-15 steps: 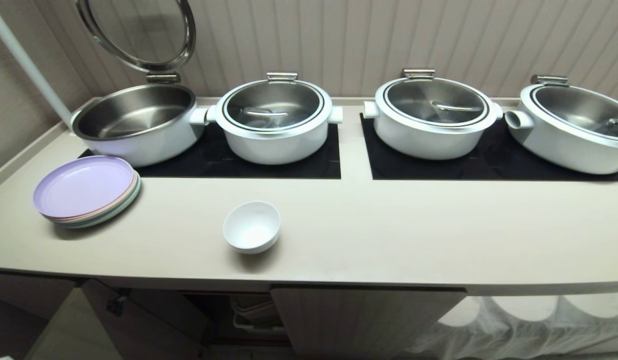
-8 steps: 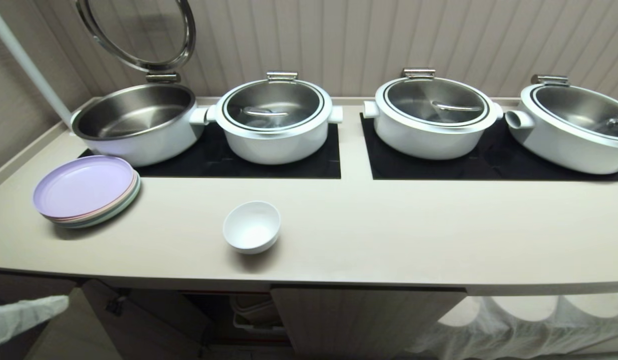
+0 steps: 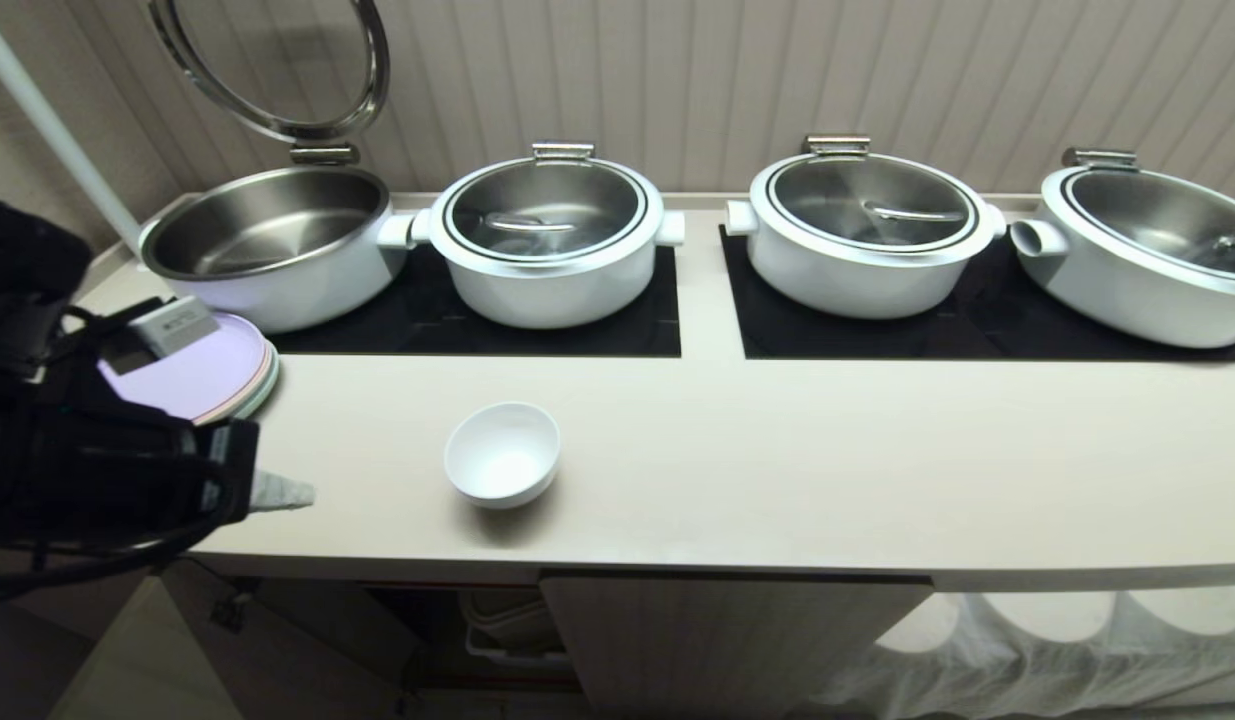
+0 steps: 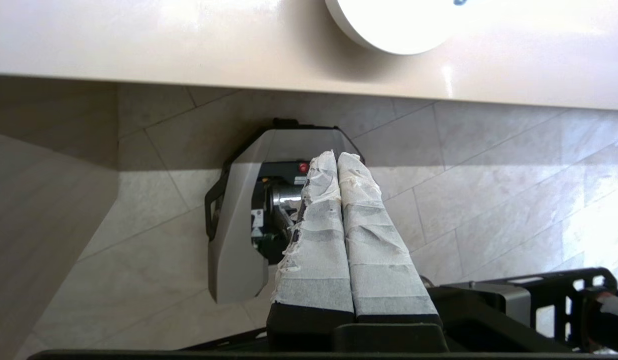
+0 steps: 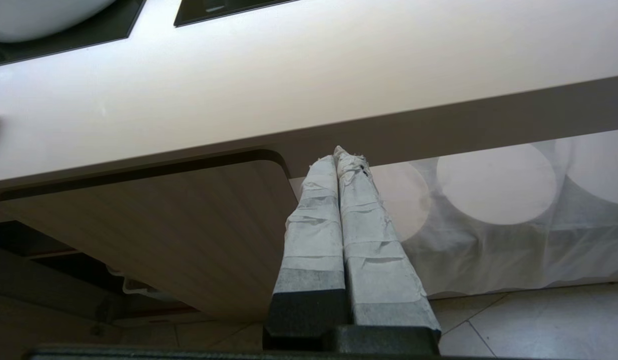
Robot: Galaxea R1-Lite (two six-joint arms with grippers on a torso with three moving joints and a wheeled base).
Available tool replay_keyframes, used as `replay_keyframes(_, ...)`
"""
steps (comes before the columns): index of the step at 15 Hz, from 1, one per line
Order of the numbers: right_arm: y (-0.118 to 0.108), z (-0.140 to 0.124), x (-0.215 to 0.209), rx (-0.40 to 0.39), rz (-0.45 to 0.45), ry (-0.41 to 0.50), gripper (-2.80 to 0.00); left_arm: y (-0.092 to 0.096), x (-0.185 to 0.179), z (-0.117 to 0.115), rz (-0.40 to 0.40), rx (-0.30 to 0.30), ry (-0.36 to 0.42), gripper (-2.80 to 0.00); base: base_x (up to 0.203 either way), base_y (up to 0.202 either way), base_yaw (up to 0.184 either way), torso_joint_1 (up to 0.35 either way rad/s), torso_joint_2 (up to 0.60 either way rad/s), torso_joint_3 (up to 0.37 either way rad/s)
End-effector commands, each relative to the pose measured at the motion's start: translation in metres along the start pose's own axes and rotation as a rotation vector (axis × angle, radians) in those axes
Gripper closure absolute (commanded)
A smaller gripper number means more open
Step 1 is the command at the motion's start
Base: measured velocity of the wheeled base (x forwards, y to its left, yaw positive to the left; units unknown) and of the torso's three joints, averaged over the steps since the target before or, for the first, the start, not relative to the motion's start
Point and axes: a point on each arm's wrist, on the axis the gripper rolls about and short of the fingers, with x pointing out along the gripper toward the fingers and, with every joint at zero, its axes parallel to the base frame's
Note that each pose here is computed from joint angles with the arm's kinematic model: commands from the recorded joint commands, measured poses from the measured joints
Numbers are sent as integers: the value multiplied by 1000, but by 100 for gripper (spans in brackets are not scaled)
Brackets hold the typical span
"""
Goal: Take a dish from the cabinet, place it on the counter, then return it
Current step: Pick up the bowl from the table
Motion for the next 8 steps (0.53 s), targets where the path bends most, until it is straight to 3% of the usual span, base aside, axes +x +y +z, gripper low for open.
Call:
replay_keyframes(1, 0, 0, 0, 1, -1, -1, 0, -6, 48, 20, 39, -2, 110, 0, 0, 0, 0, 0, 0, 0)
replay_keyframes(4, 0, 0, 0, 1, 0, 1, 0, -9, 77, 43, 94, 0, 114, 0, 0, 0, 0, 0, 0, 0)
replay_keyframes(8, 0, 0, 0, 1, -1, 0, 0, -17, 104, 75, 104, 5, 86, 0, 0, 0, 0, 0, 0, 0)
